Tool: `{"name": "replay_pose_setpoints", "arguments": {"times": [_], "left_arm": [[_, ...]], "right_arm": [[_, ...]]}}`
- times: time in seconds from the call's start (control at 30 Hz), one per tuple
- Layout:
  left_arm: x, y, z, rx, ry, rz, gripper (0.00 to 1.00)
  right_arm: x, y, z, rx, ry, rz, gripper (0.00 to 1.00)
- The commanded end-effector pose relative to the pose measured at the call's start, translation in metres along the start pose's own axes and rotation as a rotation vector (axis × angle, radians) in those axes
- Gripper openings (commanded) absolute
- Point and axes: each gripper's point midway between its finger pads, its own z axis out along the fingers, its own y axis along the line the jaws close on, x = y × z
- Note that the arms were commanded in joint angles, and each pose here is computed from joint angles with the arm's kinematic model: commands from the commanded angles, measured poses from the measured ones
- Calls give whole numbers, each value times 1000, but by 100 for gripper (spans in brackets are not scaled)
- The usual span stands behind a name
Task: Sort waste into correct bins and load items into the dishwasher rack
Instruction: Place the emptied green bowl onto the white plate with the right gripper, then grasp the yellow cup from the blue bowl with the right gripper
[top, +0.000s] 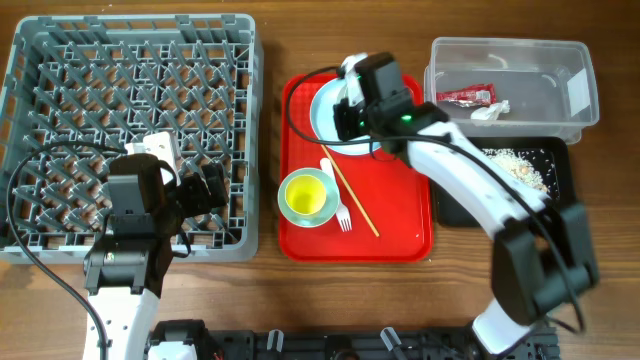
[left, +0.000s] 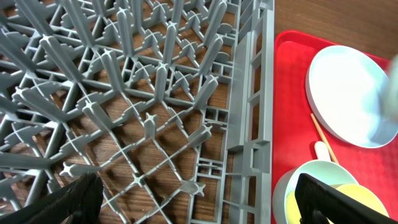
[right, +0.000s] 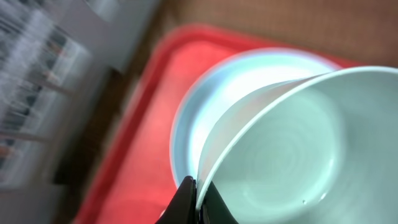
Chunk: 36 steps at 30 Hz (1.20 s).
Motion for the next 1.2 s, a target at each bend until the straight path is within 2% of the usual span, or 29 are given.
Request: {"name": "replay_pose_setpoints", "arguments": {"times": [0.0,0.1,0.2,0.27,0.4,0.47,0.6,0.73,0.83,0.97,1.17], "left_arm": [[-9,-1,-4,8,-21,-10,100],[-9,-1,-4,8,-21,-10,100],[-9,-1,-4,8,-21,-11,100],[-9,-1,-4,8,-21,-10,100],[-9,-1,-4,8,-21,-10,100],[-9,-2,-4,8,-21,-10,100],[-9,-1,-4,8,-21,-10,100],[-9,-2,-4,8,-21,-10,100],[-9,-2,-4,8,-21,-10,100],[-9,-1,-4,8,-21,-10,100],[-9,-2,-4,8,-21,-10,100]], "right_arm": [[13,-5,20,42,40,-24,4],[11,-5,18,41,34,-25,4],[9,1,11,14,31,-28,16],[5,10,3,-29,25,-28,33],[-18,21,-32,-62,-22,-33,44],[-30,31,-56,-95,-49,-37,45],[-36,58,-99,-229,-75,-49,54],[-11,70,-108,-283,29,-5,55],[24,79,-99,-278,170,7,55],[57,87,-82,-258,283,14,54],[96,87,-52,-178,410,76,41]]}}
